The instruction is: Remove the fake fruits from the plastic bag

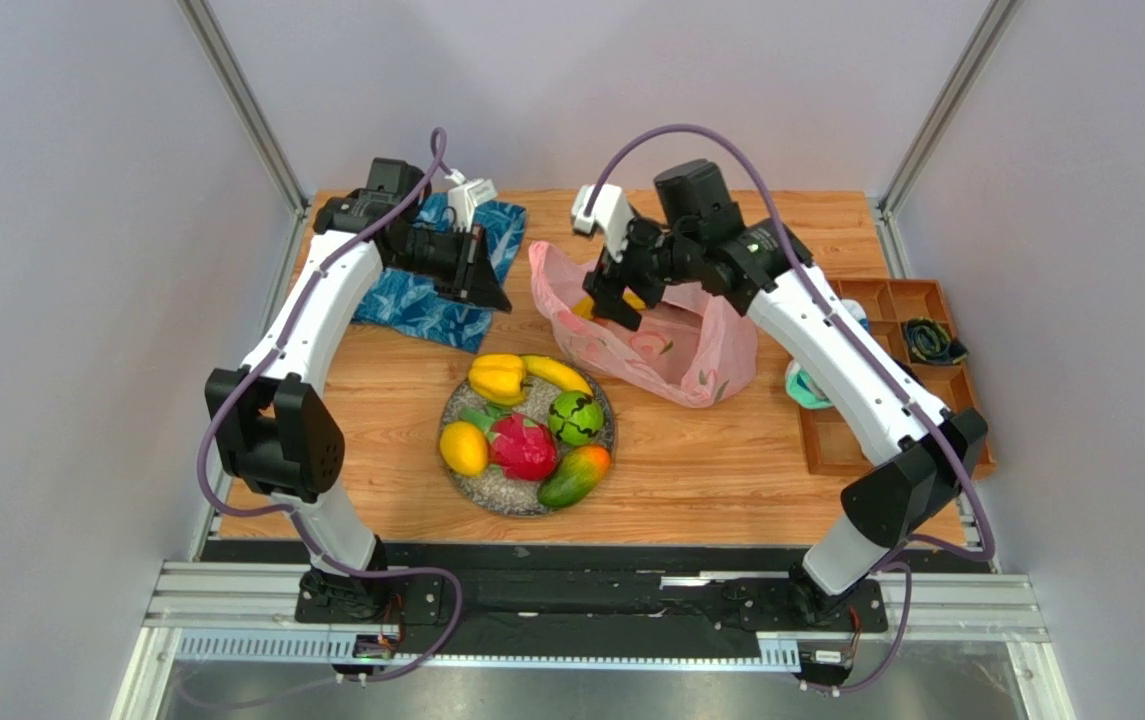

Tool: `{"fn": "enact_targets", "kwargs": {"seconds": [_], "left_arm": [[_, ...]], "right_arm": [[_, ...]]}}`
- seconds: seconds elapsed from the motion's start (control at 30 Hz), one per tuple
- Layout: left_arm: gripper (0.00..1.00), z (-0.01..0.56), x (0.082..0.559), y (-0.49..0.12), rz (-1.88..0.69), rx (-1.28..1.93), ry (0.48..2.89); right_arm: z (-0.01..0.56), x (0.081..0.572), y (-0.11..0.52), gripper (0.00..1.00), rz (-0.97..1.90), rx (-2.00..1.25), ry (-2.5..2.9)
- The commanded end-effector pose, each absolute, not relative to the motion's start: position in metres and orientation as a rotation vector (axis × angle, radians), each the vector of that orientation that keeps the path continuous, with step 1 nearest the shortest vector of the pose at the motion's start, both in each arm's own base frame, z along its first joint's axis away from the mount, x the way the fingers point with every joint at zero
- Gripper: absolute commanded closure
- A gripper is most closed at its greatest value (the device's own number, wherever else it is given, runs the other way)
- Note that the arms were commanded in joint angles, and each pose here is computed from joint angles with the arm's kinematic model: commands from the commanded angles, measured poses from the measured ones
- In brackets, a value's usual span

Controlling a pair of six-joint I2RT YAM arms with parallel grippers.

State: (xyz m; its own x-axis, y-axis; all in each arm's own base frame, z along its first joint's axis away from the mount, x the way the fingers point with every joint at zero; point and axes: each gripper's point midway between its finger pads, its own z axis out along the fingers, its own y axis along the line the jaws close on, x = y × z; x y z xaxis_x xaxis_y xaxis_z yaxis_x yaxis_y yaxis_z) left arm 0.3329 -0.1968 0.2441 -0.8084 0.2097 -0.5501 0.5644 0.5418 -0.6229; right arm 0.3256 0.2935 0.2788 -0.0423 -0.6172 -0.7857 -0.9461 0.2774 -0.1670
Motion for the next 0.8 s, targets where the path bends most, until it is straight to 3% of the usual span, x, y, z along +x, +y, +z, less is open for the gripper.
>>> {"fn": "enact_targets", "kwargs": {"seconds": [0.0, 0.2, 0.23, 0.3, 0.33, 0.37, 0.4, 0.57, 0.77], "left_arm": [[1.0, 0.251, 0.318, -0.201, -1.161, 0.712, 2.315], [1.0, 0.247, 0.303, -0.186, -1.054, 0.8, 2.355], [0.93, 0.251, 0.301, -0.185, -1.059, 0.804, 2.353], [0.7, 0.269, 0.295, -0.189, -1.099, 0.797, 2.307], [0.35, 0.283, 0.289, -0.195, -1.16, 0.816, 2.246], [0.09, 0.295, 0.283, -0.198, -1.18, 0.829, 2.199], [0.01, 0.301, 0.28, -0.201, -1.216, 0.832, 2.179], [0.01, 0.298, 0.285, -0.219, -1.346, 0.756, 2.209], [0.01, 0.292, 0.313, -0.245, -1.244, 0.706, 2.236]], "right_arm": [[0.274, 0.372, 0.261, 0.28, 0.357, -1.225, 1.894], [0.183, 0.419, 0.216, 0.47, 0.097, -1.296, 2.074], [0.17, 0.421, 0.213, 0.47, 0.084, -1.293, 2.108], [0.149, 0.413, 0.211, 0.53, 0.108, -1.275, 2.183], [0.144, 0.406, 0.215, 0.55, 0.149, -1.207, 2.248], [0.138, 0.392, 0.216, 0.55, 0.185, -1.184, 2.304], [0.135, 0.379, 0.222, 0.56, 0.225, -1.161, 2.342], [0.133, 0.325, 0.232, 0.51, 0.216, -1.18, 2.315], [0.137, 0.341, 0.23, 0.43, 0.186, -1.15, 2.356]]}}
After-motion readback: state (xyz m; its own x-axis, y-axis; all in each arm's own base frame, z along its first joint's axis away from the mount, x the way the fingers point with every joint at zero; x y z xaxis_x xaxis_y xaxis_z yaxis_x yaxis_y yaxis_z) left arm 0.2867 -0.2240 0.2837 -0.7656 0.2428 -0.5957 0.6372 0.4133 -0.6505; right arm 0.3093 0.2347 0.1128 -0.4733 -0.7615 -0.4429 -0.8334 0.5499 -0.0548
